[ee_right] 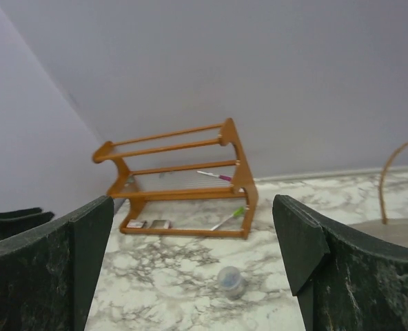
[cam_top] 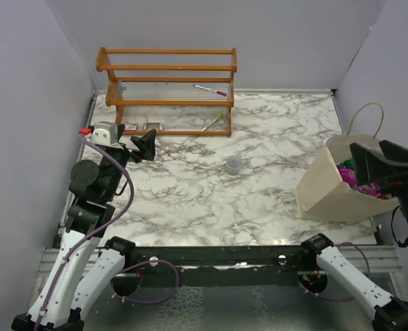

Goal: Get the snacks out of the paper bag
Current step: Adjust the paper bag at the center of the board.

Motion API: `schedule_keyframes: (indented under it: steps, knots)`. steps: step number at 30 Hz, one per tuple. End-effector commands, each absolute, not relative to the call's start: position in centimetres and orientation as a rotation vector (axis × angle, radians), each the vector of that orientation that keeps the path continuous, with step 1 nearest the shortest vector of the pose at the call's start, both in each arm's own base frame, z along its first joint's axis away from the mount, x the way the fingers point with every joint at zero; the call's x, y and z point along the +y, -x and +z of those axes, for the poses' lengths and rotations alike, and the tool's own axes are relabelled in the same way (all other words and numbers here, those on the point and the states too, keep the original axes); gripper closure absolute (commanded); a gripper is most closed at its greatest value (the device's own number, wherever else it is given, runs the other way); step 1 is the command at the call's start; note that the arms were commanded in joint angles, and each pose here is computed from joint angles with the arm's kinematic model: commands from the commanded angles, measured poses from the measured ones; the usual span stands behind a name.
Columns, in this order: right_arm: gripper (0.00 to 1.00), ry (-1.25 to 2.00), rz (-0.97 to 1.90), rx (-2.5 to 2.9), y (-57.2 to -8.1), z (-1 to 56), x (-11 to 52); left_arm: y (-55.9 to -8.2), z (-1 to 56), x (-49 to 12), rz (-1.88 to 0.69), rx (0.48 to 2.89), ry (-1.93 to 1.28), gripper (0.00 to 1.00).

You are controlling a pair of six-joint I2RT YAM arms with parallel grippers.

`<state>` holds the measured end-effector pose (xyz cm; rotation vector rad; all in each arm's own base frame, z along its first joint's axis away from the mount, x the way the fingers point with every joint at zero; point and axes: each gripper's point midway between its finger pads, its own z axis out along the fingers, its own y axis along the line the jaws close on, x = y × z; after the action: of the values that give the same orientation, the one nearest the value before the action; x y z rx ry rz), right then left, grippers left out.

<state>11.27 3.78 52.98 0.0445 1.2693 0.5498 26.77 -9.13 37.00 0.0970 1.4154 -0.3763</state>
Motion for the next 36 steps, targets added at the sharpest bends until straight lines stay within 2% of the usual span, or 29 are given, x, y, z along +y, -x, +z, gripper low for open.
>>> schedule_keyframes:
  steps: [1, 10, 25, 36]
  knots:
    - [0.01, -0.190, 0.284, 1.512, -14.8, 48.5, 0.8, -26.9, 39.9, -9.7, -0.406, 1.354, -0.098, 0.01]
    - [0.01, -0.210, 0.050, 1.716, -19.5, 45.8, 0.5, -28.2, 38.2, -10.8, -0.405, 1.405, -0.132, 0.01]
    - [0.01, -0.561, -0.361, 1.728, -23.5, 41.9, -3.7, -28.2, 35.4, -11.6, -0.350, 1.468, -0.199, 0.01]
    - [0.01, -0.599, -0.392, 1.659, -29.6, 40.2, -2.3, -27.5, 34.8, -12.7, -0.394, 1.477, -0.230, 0.01]
